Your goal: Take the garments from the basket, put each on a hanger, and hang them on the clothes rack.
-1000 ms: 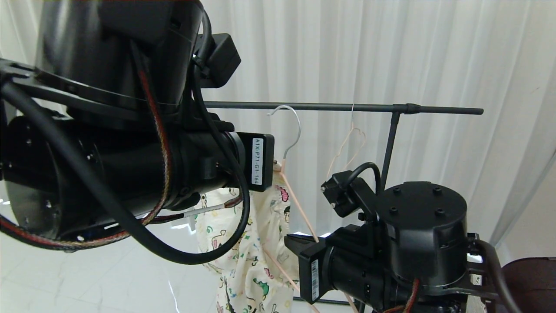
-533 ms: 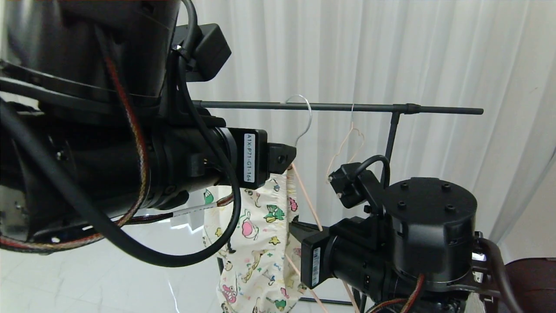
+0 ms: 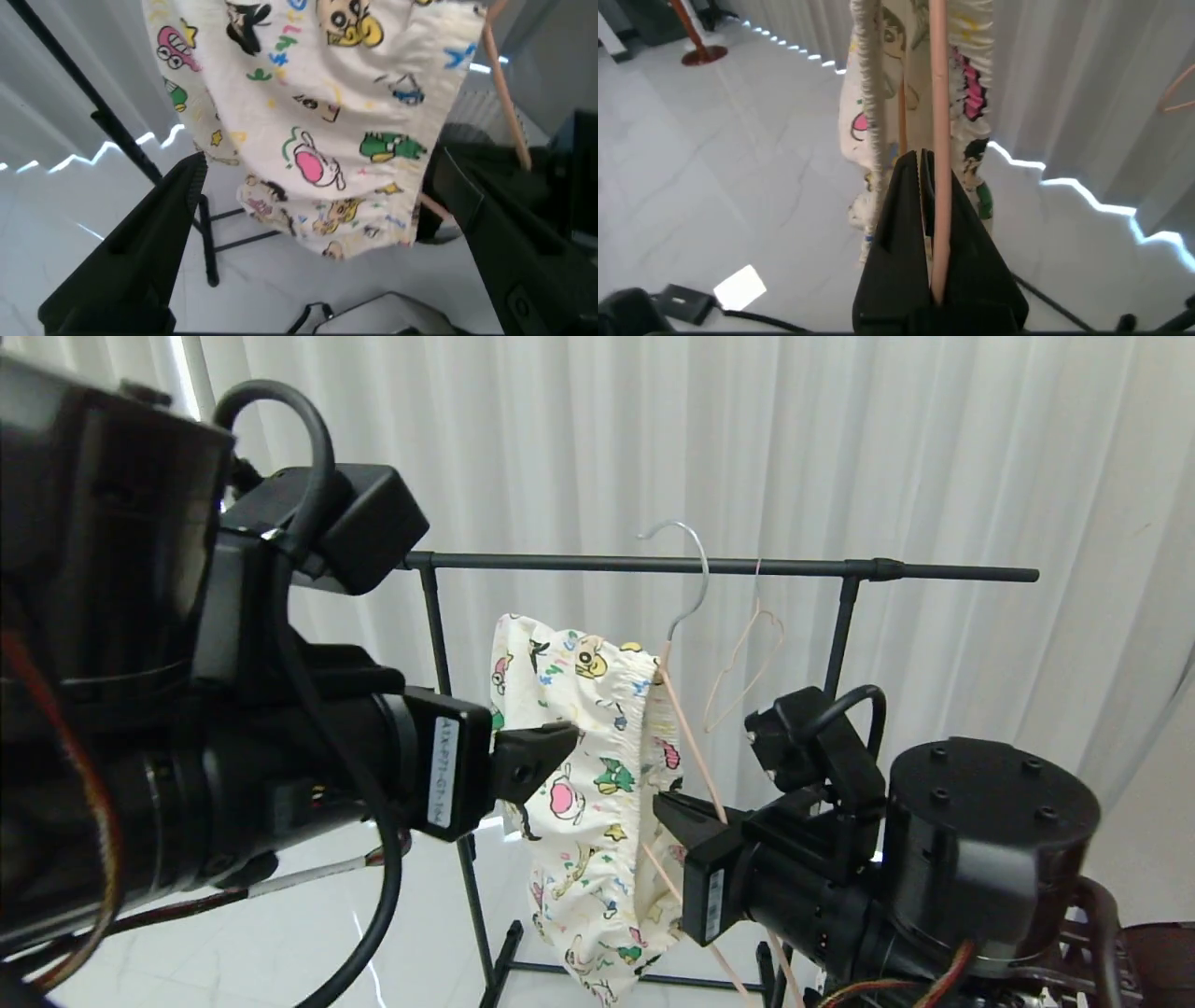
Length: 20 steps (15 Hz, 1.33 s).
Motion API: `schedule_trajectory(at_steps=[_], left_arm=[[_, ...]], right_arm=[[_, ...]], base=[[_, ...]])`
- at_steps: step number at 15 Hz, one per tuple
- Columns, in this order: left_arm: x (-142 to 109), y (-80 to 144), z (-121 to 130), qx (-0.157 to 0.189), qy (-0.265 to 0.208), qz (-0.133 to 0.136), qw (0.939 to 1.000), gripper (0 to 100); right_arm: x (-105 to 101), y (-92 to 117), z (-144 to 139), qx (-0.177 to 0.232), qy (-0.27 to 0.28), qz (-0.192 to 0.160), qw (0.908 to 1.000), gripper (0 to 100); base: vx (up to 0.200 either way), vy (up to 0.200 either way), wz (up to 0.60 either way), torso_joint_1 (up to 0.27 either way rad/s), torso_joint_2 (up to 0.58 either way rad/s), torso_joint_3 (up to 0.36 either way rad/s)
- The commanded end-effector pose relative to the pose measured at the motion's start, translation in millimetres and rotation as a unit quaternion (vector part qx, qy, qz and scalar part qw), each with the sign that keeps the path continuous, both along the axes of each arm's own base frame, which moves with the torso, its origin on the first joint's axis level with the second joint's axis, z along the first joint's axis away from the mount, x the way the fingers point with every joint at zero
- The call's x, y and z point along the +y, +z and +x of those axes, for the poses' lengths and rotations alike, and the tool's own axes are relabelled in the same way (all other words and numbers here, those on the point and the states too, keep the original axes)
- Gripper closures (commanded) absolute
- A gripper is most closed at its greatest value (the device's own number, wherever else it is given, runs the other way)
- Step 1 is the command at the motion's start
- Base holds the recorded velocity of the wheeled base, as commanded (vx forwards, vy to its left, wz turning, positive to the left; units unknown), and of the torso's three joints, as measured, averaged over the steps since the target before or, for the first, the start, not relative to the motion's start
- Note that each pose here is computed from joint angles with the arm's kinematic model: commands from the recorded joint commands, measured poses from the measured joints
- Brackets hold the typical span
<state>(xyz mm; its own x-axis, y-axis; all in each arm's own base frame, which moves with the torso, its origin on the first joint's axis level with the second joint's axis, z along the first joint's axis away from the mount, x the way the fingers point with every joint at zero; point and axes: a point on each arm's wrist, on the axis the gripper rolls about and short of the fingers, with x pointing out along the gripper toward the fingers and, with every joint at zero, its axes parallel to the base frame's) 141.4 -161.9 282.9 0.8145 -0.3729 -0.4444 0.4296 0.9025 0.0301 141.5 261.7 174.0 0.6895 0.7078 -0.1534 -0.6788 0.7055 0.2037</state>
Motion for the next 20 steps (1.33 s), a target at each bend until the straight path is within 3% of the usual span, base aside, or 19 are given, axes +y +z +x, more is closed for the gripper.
schedule_trajectory(at_steps=[1, 3, 5, 7, 10, 11, 12, 15, 18, 20], left_arm=[[29.6, -1.2, -24.0, -0.006, -0.029, -0.012, 0.9995, 0], [56.3, -10.3, -38.1, -0.013, -0.073, 0.007, 0.9972, 0], [73.9, -19.7, -49.5, -0.021, -0.133, 0.024, 0.9906, 0], [79.0, -29.2, -53.8, -0.027, -0.187, 0.051, 0.9806, 0], [76.3, -41.6, -53.3, -0.026, -0.231, 0.09, 0.9684, 0], [70.2, -47.1, -52.7, -0.023, -0.291, 0.09, 0.9521, 0], [64.9, -49.3, -49.8, -0.021, -0.33, 0.085, 0.9397, 0], [48.5, -59.8, -42.2, -0.012, -0.405, 0.108, 0.908, 0], [31.2, -70.2, -44.5, 0.008, -0.445, 0.119, 0.8876, 0], [23.5, -76.4, -41.7, 0.014, -0.451, 0.121, 0.8841, 0]], right_arm=[[-27.1, -2.5, -1.9, -0.02, 0.002, -0.019, 0.9996, 100], [-59.1, -1.9, -9.2, -0.035, 0.05, -0.033, 0.9976, 100], [-81.2, -8.9, -15.6, -0.053, 0.089, -0.061, 0.9928, 100], [-90.0, -17.3, -25.2, -0.061, 0.131, -0.081, 0.9862, 100], [-99.5, -27.5, -35.7, -0.082, 0.189, -0.11, 0.9722, 100], [-102.3, -33.9, -39.8, -0.089, 0.217, -0.125, 0.9642, 100], [-102.6, -37.1, -42.7, -0.095, 0.231, -0.134, 0.9589, 100], [-97.0, -39.1, -53.5, -0.102, 0.264, -0.138, 0.9491, 100], [-93.3, -37.5, -56.6, -0.107, 0.274, -0.135, 0.946, 100], [-91.6, -36.8, -58.9, -0.115, 0.283, -0.137, 0.9425, 100]], base=[[0.0, 0.0, 0.0, 0.0, 0.0, 0.0], [0.0, 0.0, 0.0, 0.0, 0.0, 0.0], [0.0, 0.0, 0.0, 0.0, 0.0, 0.0], [0.0, 0.0, 0.0, 0.0, 0.0, 0.0], [0.0, 0.0, 0.0, 0.0, 0.0, 0.0], [0.0, 0.0, 0.0, 0.0, 0.0, 0.0], [0.0, 0.0, 0.0, 0.0, 0.0, 0.0], [0.0, 0.0, 0.0, 0.0, 0.0, 0.0], [0.0, 0.0, 0.0, 0.0, 0.0, 0.0], [0.0, 0.0, 0.0, 0.0, 0.0, 0.0]])
